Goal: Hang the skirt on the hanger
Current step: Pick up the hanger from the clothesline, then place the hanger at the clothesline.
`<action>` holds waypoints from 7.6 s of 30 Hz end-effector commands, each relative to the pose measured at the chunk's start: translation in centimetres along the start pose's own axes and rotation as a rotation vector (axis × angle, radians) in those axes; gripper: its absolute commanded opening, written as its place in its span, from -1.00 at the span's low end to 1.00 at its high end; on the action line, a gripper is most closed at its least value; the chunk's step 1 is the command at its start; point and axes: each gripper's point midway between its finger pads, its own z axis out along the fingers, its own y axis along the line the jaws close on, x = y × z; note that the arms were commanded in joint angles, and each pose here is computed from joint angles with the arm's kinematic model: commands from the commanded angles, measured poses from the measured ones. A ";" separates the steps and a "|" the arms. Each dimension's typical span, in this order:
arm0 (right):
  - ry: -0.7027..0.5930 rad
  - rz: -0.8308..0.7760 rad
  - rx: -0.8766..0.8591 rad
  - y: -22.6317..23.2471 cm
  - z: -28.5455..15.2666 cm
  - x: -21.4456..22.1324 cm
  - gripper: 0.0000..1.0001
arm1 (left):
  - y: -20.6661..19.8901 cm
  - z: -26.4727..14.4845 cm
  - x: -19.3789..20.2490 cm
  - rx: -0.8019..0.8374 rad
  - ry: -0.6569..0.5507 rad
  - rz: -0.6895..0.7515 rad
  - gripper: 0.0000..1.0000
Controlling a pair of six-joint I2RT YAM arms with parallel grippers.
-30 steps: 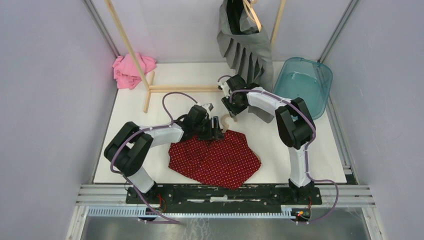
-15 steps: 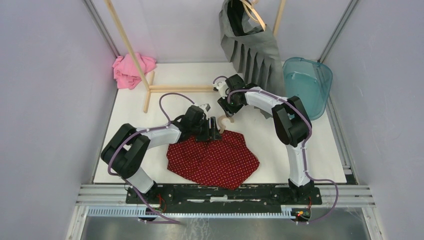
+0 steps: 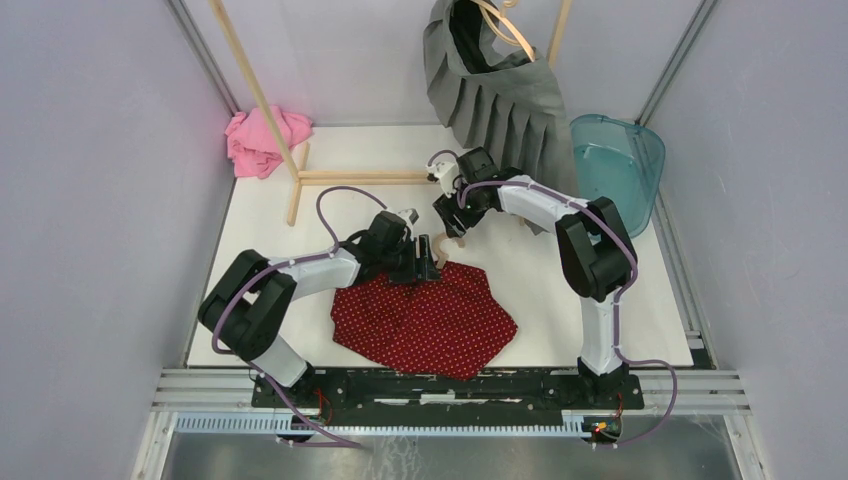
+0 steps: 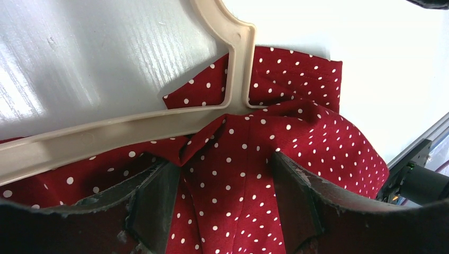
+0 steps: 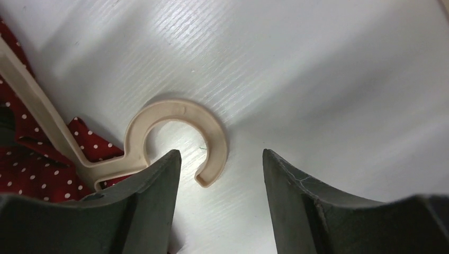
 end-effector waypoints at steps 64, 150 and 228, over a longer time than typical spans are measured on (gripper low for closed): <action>-0.174 -0.367 0.258 4.0 -7.4 -4.5 -0.98 | -4.7 -8.5 -8.6 0.115 -0.287 0.195 0.51; -0.440 0.053 0.495 3.1 -27.7 -11.4 0.13 | -11.9 -13.5 -10.4 0.613 -0.544 0.411 -0.93; -0.511 0.256 0.341 5.2 -30.4 -4.6 0.16 | -12.4 -41.6 -39.0 -0.368 -1.795 0.234 -0.93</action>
